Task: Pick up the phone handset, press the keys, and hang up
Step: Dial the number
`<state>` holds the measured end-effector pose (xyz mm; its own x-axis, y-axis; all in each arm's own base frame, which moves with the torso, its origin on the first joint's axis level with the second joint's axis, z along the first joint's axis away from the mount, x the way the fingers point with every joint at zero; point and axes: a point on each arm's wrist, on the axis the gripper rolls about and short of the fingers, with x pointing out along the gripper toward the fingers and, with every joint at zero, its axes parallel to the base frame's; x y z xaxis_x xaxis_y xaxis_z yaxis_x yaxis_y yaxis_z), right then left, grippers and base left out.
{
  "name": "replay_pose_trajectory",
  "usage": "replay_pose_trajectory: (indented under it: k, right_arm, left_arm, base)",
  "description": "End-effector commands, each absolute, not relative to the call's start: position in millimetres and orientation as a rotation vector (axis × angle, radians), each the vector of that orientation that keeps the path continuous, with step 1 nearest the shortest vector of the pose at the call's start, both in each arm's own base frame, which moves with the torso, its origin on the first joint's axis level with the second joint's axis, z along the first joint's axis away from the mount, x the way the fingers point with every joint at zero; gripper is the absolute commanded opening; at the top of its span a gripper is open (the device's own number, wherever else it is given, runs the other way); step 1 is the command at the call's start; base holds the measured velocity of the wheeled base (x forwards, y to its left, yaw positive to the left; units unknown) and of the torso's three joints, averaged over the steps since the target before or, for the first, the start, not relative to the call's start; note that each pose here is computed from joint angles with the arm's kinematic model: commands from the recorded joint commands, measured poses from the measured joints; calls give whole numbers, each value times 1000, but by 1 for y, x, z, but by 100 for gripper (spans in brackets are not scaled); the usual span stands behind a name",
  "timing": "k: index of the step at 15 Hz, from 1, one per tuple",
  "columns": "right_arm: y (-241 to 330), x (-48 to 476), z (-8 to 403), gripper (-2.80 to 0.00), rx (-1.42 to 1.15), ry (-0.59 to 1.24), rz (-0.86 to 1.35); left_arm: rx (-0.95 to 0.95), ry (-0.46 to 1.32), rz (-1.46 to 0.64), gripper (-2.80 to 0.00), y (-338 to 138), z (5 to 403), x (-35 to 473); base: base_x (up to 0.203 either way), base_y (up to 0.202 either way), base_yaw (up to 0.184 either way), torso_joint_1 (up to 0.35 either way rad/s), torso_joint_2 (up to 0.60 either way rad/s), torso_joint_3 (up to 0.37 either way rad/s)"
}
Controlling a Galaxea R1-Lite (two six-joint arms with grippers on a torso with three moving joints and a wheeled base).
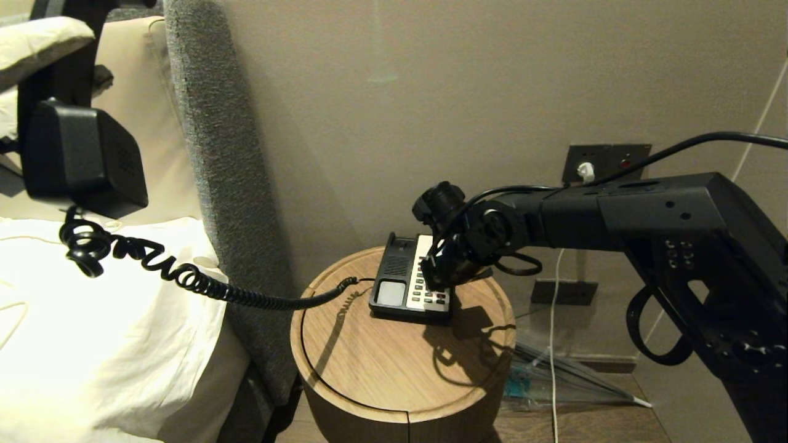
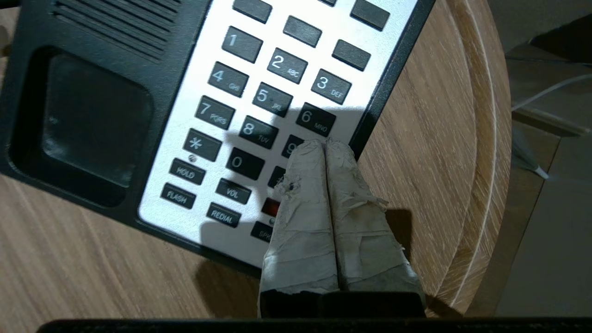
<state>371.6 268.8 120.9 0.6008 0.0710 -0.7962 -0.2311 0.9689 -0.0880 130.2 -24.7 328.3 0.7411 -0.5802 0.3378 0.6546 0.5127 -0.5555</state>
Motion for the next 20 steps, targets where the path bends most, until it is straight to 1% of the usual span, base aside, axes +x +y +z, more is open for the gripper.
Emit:
replay_pose_trajectory:
  k: [1,11,20]
  right_arm:
    - [269,368,127,-280,-190,907,179]
    - [276,347,129,-280,-243,980,197]
    - [276,348,123,-280,-258,998,192]
  left_arm:
    - [-718,-117,-751,-280,-25,329,130]
    - [-721,-105,-747,-280,-25,325,129]
    - [-721,-105,-747,-280,-25,325,129]
  base:
    - [0,0,0,0,0,0]
    - [0,0,0,0,0,0]
    - [0,0,0,0,0,0]
